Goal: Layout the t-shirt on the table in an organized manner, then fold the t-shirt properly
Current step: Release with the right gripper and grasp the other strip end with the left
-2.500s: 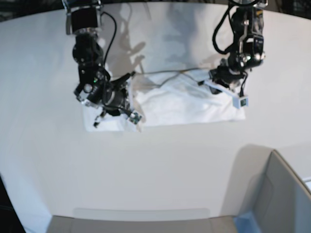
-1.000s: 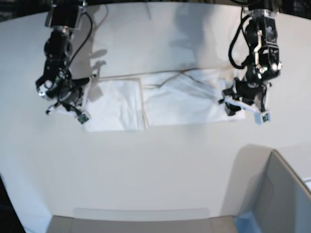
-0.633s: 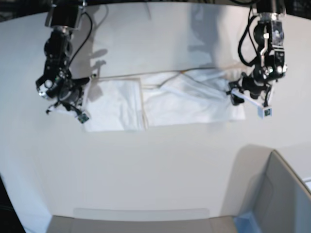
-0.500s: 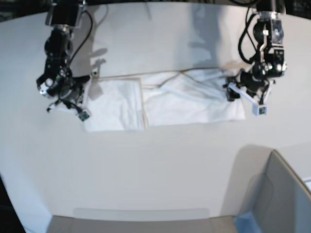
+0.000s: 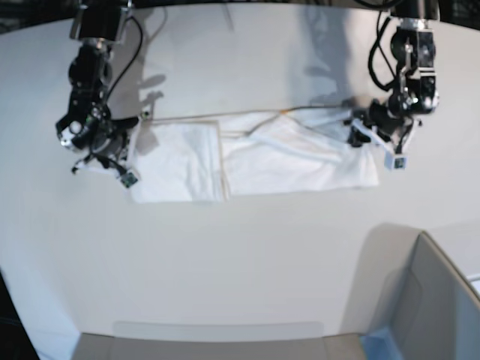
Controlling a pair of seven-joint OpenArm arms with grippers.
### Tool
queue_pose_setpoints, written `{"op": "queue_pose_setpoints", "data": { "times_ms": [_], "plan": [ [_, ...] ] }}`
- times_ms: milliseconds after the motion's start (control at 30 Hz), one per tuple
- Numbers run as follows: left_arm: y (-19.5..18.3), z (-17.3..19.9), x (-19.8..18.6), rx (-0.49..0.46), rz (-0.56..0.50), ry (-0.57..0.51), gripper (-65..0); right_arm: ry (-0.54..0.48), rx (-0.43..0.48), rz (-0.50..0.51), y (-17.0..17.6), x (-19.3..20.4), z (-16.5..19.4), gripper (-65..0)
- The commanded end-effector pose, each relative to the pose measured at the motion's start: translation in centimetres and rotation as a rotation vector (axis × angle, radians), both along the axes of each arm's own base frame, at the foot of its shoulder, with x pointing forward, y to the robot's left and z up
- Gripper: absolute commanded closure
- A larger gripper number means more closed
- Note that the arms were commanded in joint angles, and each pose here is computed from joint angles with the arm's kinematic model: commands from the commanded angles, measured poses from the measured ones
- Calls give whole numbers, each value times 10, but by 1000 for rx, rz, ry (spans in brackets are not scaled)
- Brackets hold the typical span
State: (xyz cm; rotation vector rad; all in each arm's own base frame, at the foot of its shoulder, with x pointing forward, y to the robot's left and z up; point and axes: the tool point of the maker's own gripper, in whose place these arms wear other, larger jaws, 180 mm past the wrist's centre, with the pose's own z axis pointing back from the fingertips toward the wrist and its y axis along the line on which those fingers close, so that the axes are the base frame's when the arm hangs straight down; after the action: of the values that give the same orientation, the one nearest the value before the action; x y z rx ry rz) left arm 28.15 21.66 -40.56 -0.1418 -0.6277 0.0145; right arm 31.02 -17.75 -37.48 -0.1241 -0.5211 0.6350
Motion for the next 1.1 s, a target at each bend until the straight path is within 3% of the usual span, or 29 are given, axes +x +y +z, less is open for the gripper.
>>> {"op": "queue_pose_setpoints", "data": {
  "times_ms": [0, 167, 367, 700, 900, 1067],
  "plan": [
    [-9, 5, 5, -25, -18, -26, -276, -42, -2, 18, 1, 9, 12, 0],
    [-28, -5, -1, -72, -21, 24, -159, -40, -2, 21, 2, 9, 11, 0],
    [-24, 1, 20, -79, -5, 11, -9, -51, 3, 26, 5, 10, 14, 0],
    [21, 23, 42, 25, -1, -28, -12, -209, -6, 38, 12, 23, 63, 0],
    [16, 51, 48, 62, -54, -30, -12, -178, -6, -12, -3, 18, 53, 0],
    [-14, 105, 51, 96, -148, -139, -12, -124, 15, -78, -22, 14, 35, 0]
  ]
}}
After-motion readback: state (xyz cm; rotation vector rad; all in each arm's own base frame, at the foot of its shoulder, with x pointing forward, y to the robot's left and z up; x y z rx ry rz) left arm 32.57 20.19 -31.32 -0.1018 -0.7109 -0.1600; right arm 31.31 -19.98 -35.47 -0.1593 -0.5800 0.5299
